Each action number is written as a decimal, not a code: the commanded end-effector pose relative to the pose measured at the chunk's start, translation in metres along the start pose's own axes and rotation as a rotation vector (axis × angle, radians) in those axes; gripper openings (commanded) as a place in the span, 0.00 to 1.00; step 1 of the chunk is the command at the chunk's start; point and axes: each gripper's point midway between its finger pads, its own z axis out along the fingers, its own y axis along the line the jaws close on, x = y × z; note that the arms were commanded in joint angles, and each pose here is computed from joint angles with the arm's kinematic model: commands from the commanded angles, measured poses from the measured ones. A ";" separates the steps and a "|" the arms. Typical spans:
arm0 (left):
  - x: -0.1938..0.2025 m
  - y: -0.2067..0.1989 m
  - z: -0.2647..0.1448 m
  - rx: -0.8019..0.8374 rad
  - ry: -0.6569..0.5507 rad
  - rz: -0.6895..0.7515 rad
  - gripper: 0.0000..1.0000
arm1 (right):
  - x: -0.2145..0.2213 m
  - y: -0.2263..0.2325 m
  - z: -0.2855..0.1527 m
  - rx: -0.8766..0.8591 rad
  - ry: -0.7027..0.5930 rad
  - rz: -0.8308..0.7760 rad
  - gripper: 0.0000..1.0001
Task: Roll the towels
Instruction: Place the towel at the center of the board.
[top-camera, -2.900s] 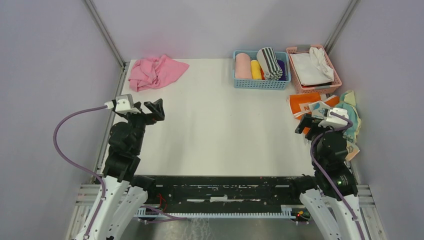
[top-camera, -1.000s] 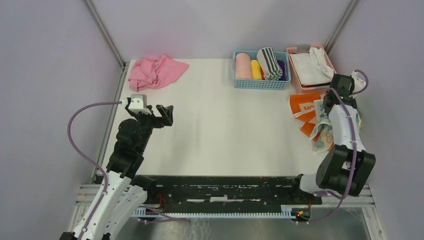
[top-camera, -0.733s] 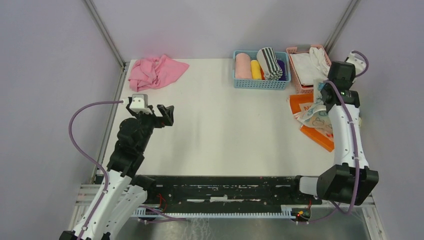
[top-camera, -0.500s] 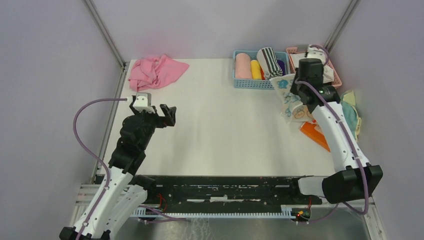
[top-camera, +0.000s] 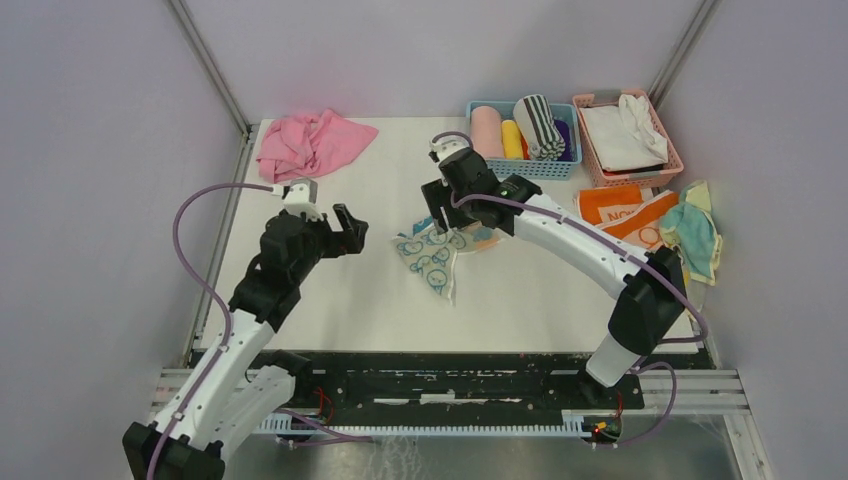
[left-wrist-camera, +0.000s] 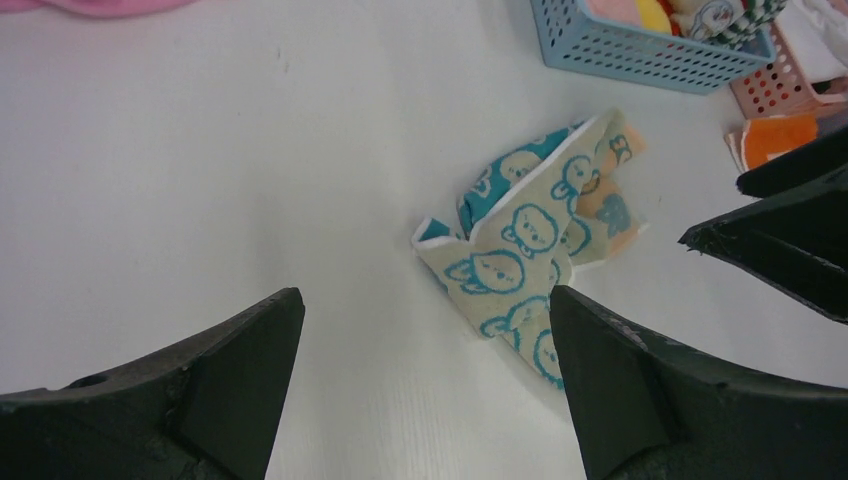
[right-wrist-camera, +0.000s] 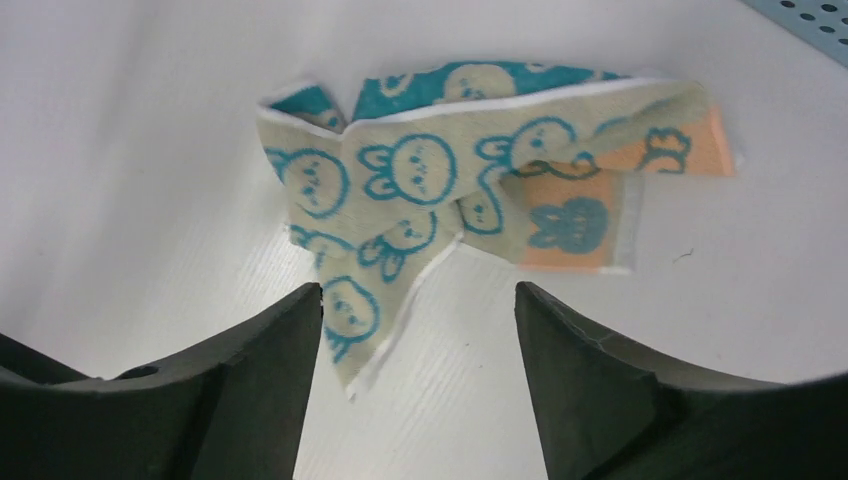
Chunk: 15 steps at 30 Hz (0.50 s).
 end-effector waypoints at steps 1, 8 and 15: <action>0.015 -0.011 0.012 0.019 0.117 -0.103 0.98 | -0.016 -0.024 -0.012 0.066 -0.047 -0.048 0.82; 0.072 -0.014 0.044 0.002 0.359 -0.209 0.91 | 0.025 -0.087 0.007 0.129 0.058 -0.020 0.81; 0.119 -0.054 0.059 0.069 0.484 -0.252 0.88 | 0.057 -0.105 0.061 0.106 0.166 0.081 0.68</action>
